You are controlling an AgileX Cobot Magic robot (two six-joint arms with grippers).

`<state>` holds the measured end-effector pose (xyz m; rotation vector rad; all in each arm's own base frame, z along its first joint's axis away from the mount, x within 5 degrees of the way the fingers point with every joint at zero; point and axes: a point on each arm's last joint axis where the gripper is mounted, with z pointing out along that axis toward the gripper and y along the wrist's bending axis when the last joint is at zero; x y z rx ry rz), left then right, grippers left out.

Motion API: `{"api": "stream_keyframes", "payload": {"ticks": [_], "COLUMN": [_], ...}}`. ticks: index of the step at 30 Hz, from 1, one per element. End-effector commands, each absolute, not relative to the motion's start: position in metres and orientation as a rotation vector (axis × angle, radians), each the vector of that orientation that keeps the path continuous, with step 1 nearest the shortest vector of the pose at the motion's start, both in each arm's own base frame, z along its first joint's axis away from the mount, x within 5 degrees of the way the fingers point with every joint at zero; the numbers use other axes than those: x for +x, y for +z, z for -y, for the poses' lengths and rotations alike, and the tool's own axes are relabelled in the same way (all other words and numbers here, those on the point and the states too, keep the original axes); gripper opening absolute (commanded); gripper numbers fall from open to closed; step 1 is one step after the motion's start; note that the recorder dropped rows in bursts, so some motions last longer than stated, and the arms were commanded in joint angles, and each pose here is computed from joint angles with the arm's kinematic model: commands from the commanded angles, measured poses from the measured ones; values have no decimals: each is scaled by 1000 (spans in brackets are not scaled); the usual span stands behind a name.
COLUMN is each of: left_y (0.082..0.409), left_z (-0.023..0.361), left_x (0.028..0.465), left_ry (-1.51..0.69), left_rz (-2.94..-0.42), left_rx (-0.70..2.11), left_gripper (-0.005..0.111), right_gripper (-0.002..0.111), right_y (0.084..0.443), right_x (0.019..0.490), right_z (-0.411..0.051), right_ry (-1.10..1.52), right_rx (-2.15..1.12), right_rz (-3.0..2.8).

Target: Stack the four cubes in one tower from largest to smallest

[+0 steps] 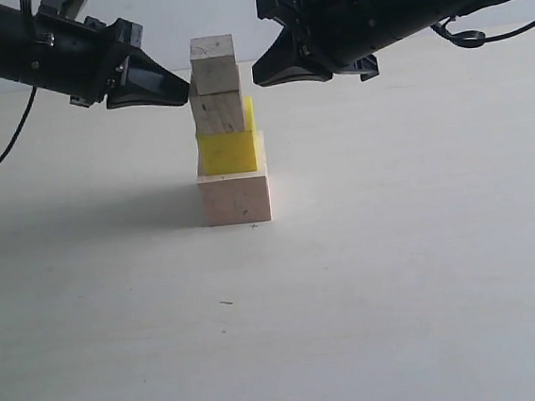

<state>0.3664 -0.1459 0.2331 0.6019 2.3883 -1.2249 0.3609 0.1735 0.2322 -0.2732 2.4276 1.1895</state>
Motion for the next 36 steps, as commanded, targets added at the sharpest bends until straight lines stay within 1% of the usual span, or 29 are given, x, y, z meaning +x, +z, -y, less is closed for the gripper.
{"api": "stream_keyframes", "payload": {"ticks": [1,12,16,20,24,28,32,36], "left_y": [235,235,237,247,254,248,241,241], "left_z": [148,148,138,122,109,99,96,95], "left_x": [367,367,371,372,368,360,348,338], "left_ry": [-1223,-1218,-1207,-1184,-1148,-1064,-1047,-1030], "left_rz": [-2379,-2379,-2378,-2355,-2341,-2351,-2357,-2339], "left_rx": [600,593,556,518,465,372,357,356], "left_gripper": [0,0,0,0,0,0,0,0], "right_gripper": [0,0,0,0,0,0,0,0], "right_y": [235,235,236,238,248,251,252,264], "right_x": [362,362,362,362,356,348,340,337], "right_z": [-174,-174,-172,-166,-158,-150,-142,-133], "right_ry": [1176,1176,1144,1010,912,834,743,641], "right_rx": [-281,-281,-301,-322,-324,-286,-289,-264], "right_rz": [-2419,-2419,-2419,-2437,-2399,-2362,-2338,-2260]}}
